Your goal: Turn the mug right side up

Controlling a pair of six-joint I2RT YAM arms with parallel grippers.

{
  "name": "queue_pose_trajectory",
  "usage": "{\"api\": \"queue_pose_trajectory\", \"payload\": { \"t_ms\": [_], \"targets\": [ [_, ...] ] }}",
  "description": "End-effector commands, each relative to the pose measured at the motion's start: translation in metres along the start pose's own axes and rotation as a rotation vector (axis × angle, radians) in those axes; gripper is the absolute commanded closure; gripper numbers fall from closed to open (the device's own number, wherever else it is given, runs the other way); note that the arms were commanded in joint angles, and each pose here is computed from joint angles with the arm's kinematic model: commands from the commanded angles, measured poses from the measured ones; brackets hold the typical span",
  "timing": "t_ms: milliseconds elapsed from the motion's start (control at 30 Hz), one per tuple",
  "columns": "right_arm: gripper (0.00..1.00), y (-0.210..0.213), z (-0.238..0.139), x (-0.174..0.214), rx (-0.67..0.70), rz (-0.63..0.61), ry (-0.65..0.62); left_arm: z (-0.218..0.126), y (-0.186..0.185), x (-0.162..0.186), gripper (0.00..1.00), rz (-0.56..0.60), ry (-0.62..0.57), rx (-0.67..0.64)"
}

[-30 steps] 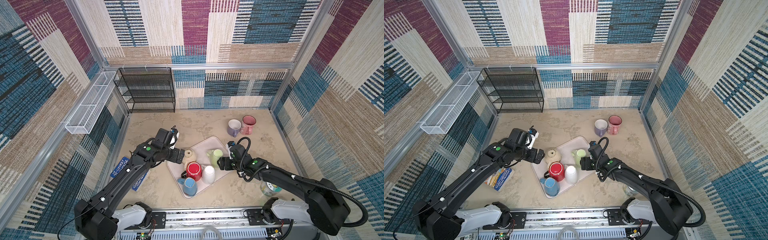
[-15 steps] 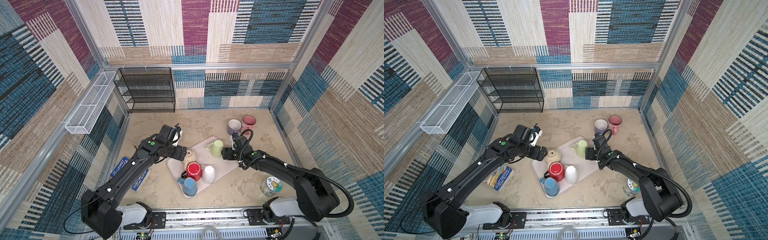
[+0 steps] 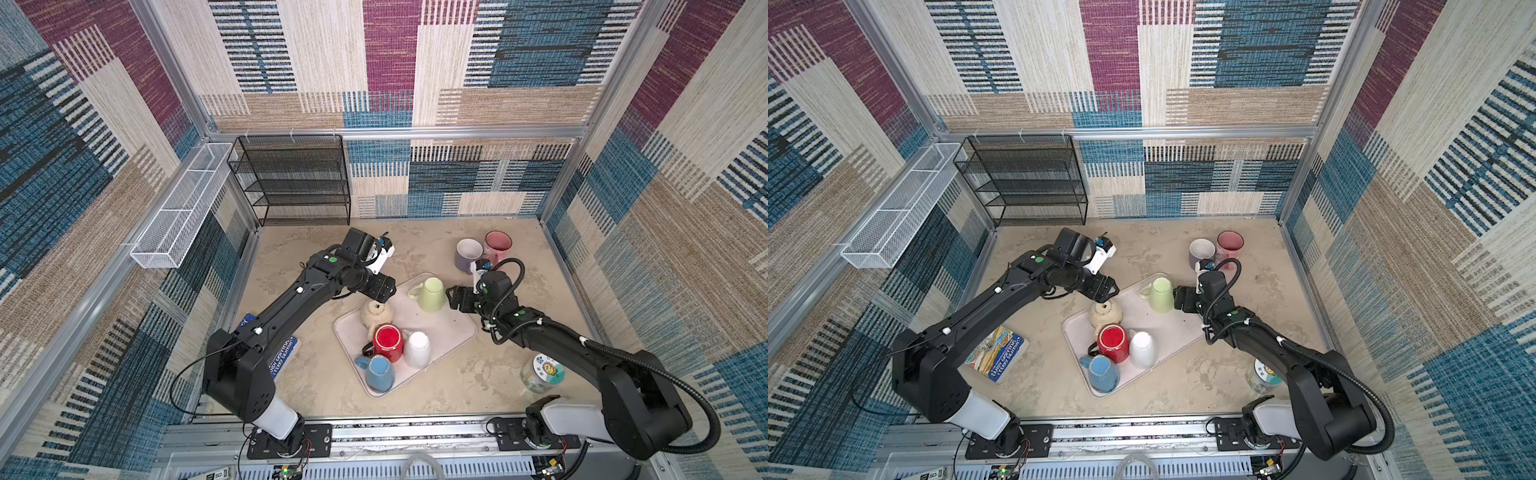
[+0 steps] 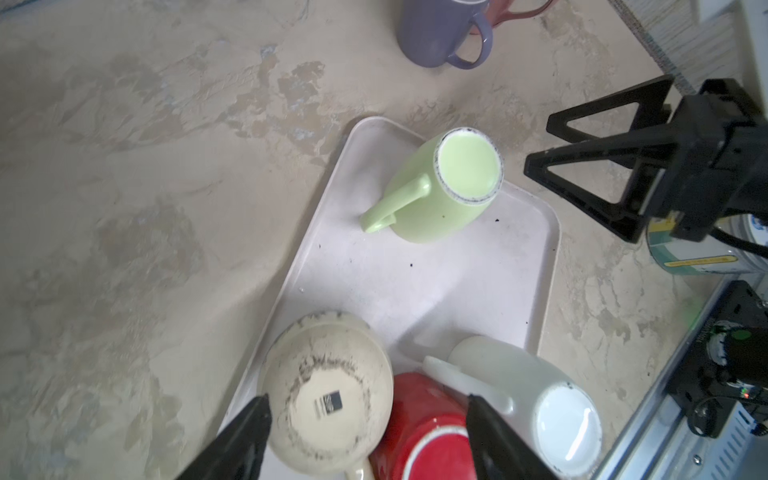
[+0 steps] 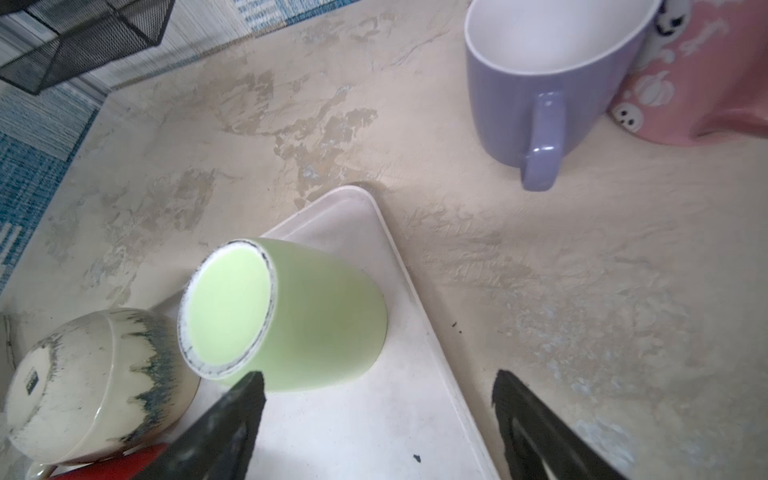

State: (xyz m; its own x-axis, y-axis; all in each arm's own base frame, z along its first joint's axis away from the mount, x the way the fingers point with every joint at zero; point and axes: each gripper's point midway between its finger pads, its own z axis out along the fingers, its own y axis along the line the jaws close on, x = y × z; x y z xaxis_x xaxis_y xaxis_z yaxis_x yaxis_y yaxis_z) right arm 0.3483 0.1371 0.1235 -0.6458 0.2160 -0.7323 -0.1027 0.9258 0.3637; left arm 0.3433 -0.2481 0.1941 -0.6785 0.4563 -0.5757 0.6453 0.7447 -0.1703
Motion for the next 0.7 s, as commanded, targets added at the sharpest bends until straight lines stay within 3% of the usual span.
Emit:
{"api": "queue_pose_trajectory", "payload": {
  "t_ms": [0,233,400,667],
  "targets": [
    [0.11,0.008,-0.013,-0.041,-0.075,0.044,-0.171,0.019,-0.011,-0.02,0.21,0.132,-0.031,0.097],
    [0.09,0.015,-0.021,-0.095,-0.121,0.054,-0.283,0.054,-0.026,-0.034,0.21,0.344,-0.072,0.261],
    [0.09,0.012,-0.019,-0.124,-0.153,0.07,-0.321,0.067,-0.029,-0.039,0.23,0.432,-0.046,0.32],
    [0.09,0.016,-0.025,-0.134,-0.212,0.058,-0.348,0.097,-0.021,-0.029,0.39,0.534,0.039,0.353]
  ]
}}
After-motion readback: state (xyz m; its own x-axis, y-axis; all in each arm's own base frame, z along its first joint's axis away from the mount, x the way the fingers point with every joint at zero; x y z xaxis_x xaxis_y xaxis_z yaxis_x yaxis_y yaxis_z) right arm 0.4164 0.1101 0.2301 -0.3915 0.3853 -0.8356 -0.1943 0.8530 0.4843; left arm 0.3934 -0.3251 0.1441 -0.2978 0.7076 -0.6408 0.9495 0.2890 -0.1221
